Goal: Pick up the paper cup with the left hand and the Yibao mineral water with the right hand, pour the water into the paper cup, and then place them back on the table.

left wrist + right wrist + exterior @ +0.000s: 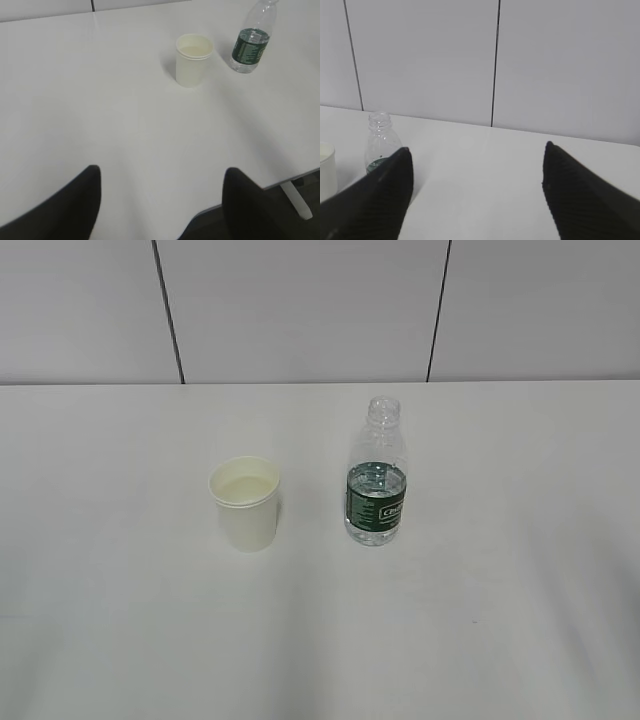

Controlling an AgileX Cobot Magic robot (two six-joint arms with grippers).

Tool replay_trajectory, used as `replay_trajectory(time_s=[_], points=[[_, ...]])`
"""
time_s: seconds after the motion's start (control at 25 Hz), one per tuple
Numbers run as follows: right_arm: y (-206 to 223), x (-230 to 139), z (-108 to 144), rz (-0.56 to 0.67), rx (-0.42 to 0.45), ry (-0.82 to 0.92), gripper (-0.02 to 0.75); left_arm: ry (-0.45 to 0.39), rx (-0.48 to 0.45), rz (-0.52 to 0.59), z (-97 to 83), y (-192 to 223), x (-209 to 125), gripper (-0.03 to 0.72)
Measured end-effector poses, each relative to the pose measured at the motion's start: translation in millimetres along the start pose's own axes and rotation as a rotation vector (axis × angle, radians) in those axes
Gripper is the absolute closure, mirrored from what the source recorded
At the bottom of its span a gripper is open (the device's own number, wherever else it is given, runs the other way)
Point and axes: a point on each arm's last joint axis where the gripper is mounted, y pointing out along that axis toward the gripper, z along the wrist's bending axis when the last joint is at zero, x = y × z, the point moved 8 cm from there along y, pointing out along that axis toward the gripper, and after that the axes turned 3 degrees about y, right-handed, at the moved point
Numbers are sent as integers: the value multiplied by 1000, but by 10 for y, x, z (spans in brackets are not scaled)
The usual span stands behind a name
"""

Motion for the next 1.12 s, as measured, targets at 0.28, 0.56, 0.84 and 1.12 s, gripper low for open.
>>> replay_trajectory(time_s=[0.28, 0.56, 0.84, 1.12], points=[[0, 0, 0, 0, 0, 0, 146, -57, 96, 4, 62, 29, -3, 180], [0, 0, 0, 0, 0, 0, 146, -83, 151, 6, 106, 40, -8, 180], [0, 0, 0, 0, 0, 0, 146, -24, 207, 25, 200, 22, -33, 193], [0, 0, 0, 0, 0, 0, 146, -16, 210, 26, 204, 21, -34, 205]])
